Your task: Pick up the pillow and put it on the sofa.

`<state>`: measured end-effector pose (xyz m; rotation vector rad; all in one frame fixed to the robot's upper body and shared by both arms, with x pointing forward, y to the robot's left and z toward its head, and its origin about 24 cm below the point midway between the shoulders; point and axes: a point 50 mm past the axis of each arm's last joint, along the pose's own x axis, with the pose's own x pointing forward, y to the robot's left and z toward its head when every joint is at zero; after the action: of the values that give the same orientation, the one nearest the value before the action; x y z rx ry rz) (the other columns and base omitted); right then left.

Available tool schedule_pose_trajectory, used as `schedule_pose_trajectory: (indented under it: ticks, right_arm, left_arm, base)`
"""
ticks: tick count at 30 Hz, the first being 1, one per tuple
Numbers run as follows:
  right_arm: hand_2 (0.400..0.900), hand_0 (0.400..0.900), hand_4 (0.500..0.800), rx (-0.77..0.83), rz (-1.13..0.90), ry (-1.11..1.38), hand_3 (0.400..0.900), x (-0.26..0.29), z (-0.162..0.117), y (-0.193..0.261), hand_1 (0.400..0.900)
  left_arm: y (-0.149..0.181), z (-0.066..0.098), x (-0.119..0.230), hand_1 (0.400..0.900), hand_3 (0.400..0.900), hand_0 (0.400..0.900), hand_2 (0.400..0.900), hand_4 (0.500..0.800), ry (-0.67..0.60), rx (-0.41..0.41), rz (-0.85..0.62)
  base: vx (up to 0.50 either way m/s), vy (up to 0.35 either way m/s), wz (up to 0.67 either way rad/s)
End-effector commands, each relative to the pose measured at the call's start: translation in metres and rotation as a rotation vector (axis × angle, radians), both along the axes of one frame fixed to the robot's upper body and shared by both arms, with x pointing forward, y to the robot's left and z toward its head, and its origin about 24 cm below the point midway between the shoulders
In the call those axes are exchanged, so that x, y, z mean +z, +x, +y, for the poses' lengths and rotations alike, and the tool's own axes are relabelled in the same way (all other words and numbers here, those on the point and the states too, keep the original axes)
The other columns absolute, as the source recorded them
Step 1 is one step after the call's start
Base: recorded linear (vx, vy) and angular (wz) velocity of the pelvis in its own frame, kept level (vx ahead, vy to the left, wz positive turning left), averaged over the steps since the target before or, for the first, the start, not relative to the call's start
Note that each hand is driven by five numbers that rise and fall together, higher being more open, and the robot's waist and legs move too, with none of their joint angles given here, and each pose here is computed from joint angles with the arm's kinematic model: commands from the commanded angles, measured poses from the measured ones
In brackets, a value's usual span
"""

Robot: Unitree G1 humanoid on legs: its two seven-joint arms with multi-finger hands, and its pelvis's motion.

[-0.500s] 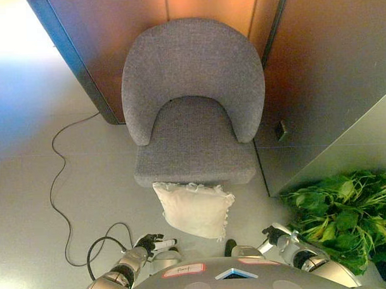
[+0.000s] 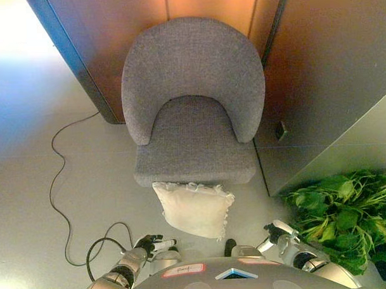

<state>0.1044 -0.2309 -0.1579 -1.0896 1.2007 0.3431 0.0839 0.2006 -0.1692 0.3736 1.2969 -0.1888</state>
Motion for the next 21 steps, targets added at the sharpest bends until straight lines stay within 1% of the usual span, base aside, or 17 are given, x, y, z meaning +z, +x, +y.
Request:
schedule_pose_trajectory:
  ticks: [1,2,5,8,10,12,15,18,21]
  right_arm:
    - [0.9,0.9,0.8,0.129,-0.217,-0.125,0.9,0.028,-0.005,0.071,0.9]
    - [0.9,0.9,0.8,0.128,-0.228,-0.131,0.9,0.03,-0.006,0.074,0.9]
    - [0.9,0.9,0.8,0.112,-0.348,-0.169,0.9,0.049,-0.012,0.106,0.9]
    - [0.9,0.9,0.8,0.09,-0.44,-0.212,0.9,0.069,-0.018,0.133,0.9]
    - [0.9,0.9,0.8,0.064,-0.488,-0.225,0.9,0.081,-0.02,0.148,0.9]
    - [0.9,0.9,0.8,0.032,-0.532,-0.228,0.9,0.094,-0.024,0.162,0.9]
    - [0.9,0.9,0.8,0.002,-0.605,-0.241,0.9,0.12,-0.03,0.189,0.9]
    - [0.9,0.9,0.8,-0.024,-0.672,-0.27,0.9,0.146,-0.04,0.208,0.9]
    - [0.9,0.9,0.8,-0.045,-0.735,-0.291,0.9,0.168,-0.047,0.223,0.9]
  left_arm:
    - [0.044,0.02,0.015,0.9,0.9,0.9,0.9,0.8,0.042,0.085,-0.149]
    - [0.045,0.02,0.016,0.9,0.9,0.9,0.9,0.8,0.03,0.103,-0.154]
    - [0.063,0.022,0.023,0.9,0.9,0.9,0.9,0.8,-0.066,0.245,-0.232]
    - [0.076,0.023,0.029,0.9,0.9,0.9,0.9,0.8,-0.132,0.348,-0.295]
    - [0.082,0.026,0.033,0.9,0.9,0.9,0.9,0.8,-0.161,0.383,-0.333]
    - [0.089,0.028,0.037,0.9,0.9,0.9,0.9,0.8,-0.176,0.384,-0.364]
    - [0.102,0.027,0.045,0.9,0.9,0.9,0.9,0.8,-0.207,0.347,-0.415]
    - [0.117,0.022,0.054,0.9,0.9,0.9,0.9,0.8,-0.259,0.328,-0.471]
    - [0.126,0.018,0.062,0.9,0.9,0.9,0.9,0.8,-0.304,0.33,-0.521]
  base:
    - [-0.005,-0.038,0.22]
    - [-0.038,-0.036,0.27]
    - [-0.163,-0.048,0.32]
    - [-0.144,-0.038,0.32]
    - [-0.083,-0.048,0.25]
    - [-0.087,-0.05,0.22]
    - [-0.1,-0.024,0.15]
    - [-0.095,0.022,0.1]
    - [-0.1,0.038,0.05]
